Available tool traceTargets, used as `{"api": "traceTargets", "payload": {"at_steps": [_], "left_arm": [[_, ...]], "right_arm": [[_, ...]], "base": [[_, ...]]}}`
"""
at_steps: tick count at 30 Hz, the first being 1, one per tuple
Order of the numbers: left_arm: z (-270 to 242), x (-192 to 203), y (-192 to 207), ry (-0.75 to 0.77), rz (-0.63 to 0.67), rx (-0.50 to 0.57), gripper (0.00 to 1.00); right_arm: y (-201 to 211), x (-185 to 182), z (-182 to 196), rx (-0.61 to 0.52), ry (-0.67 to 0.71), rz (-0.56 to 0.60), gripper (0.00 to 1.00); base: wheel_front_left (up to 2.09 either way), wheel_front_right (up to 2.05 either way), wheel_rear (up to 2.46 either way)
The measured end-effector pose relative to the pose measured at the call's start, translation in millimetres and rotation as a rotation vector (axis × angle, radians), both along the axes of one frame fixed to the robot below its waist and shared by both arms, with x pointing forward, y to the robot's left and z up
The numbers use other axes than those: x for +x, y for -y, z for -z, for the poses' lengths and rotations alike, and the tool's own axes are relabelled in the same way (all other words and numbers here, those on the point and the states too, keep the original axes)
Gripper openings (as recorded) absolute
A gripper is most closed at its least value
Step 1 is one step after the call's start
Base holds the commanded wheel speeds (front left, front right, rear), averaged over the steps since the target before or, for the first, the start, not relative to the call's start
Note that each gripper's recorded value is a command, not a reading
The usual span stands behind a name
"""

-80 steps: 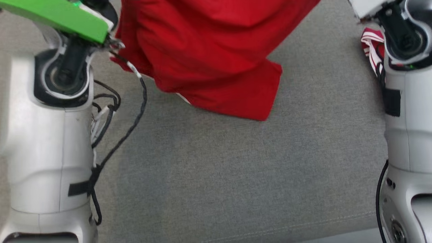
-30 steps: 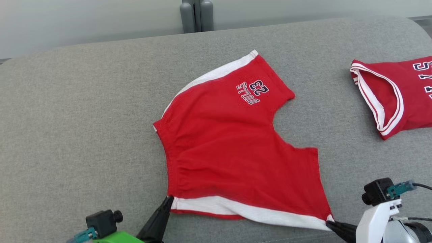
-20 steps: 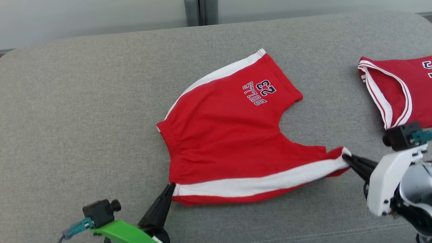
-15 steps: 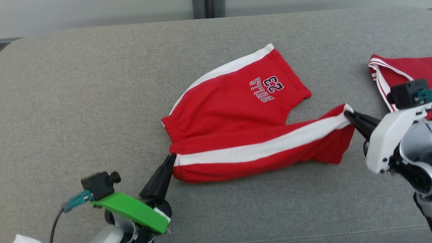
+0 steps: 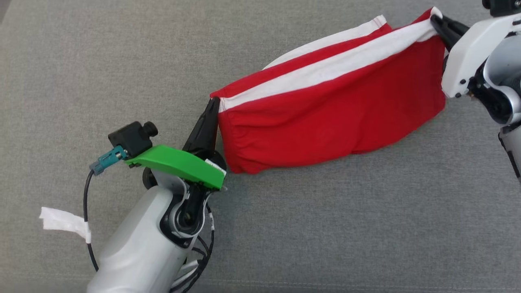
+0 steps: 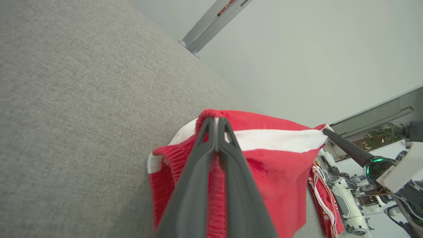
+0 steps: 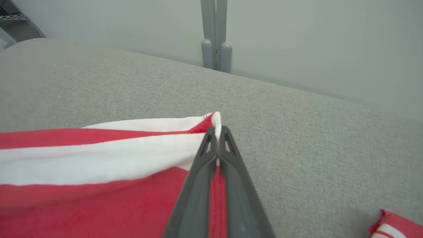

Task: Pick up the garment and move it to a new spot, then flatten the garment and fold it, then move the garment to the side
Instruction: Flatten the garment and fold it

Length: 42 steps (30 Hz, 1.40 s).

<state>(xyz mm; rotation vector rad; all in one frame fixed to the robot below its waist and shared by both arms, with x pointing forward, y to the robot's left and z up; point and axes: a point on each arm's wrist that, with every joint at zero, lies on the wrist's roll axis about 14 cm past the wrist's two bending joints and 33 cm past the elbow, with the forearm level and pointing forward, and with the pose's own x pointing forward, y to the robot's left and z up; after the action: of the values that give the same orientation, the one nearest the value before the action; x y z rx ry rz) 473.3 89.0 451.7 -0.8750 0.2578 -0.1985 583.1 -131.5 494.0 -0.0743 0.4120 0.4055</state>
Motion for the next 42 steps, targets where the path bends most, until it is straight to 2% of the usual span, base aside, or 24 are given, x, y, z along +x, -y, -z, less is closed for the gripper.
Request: {"api": "traceTargets", "payload": {"at_steps": [8,9,10,11,16,23,27,29,34,37,42], "left_arm": [[28.4,14.4,-20.7,-0.069,-0.096,0.027,0.0],[30.5,15.5,-23.5,-0.071,-0.101,0.036,0.2],[31.3,16.6,-25.0,-0.067,-0.101,0.04,0.47],[32.2,17.4,-26.6,-0.066,-0.104,0.045,1.0],[37.0,16.7,-29.6,-0.063,-0.098,0.069,1.0],[21.0,12.3,-37.2,0.004,-0.093,0.12,1.0],[2.2,5.8,-55.7,0.086,-0.117,0.217,1.0],[-7.1,0.7,-70.8,0.114,-0.174,0.243,1.0],[-31.9,-16.9,-102.0,0.221,-0.249,0.505,1.0],[-29.5,-29.8,-108.6,0.229,-0.257,0.617,1.0],[-13.7,-47.9,-122.8,0.176,-0.285,0.652,1.0]], "right_arm": [[-32.5,38.8,38.7,0.021,-0.016,-0.023,0.0],[-38.2,41.0,43.8,0.026,-0.024,-0.03,0.0],[-42.5,43.1,48.8,0.031,-0.031,-0.034,0.44],[-45.3,44.5,52.8,0.034,-0.043,-0.034,1.0],[-59.5,44.0,62.2,0.06,-0.069,-0.053,1.0],[-36.5,27.8,62.2,0.034,-0.173,-0.016,1.0],[-14.8,17.2,54.6,0.027,-0.206,0.023,1.0],[-7.5,11.8,51.1,0.051,-0.226,0.047,1.0],[-2.4,-3.6,56.7,0.111,-0.306,0.084,1.0],[-4.2,-2.5,61.7,0.131,-0.323,0.1,1.0],[-11.4,-1.2,79.0,0.138,-0.361,0.119,1.0]], "base": [[0.0,0.0,0.0],[0.0,0.0,0.0],[0.0,0.0,0.0],[0.0,0.0,0.0],[0.0,0.0,0.0],[0.0,0.0,0.0],[0.0,0.0,0.0],[0.0,0.0,0.0],[0.0,0.0,0.0],[0.0,0.0,0.0],[0.0,0.0,0.0]]}}
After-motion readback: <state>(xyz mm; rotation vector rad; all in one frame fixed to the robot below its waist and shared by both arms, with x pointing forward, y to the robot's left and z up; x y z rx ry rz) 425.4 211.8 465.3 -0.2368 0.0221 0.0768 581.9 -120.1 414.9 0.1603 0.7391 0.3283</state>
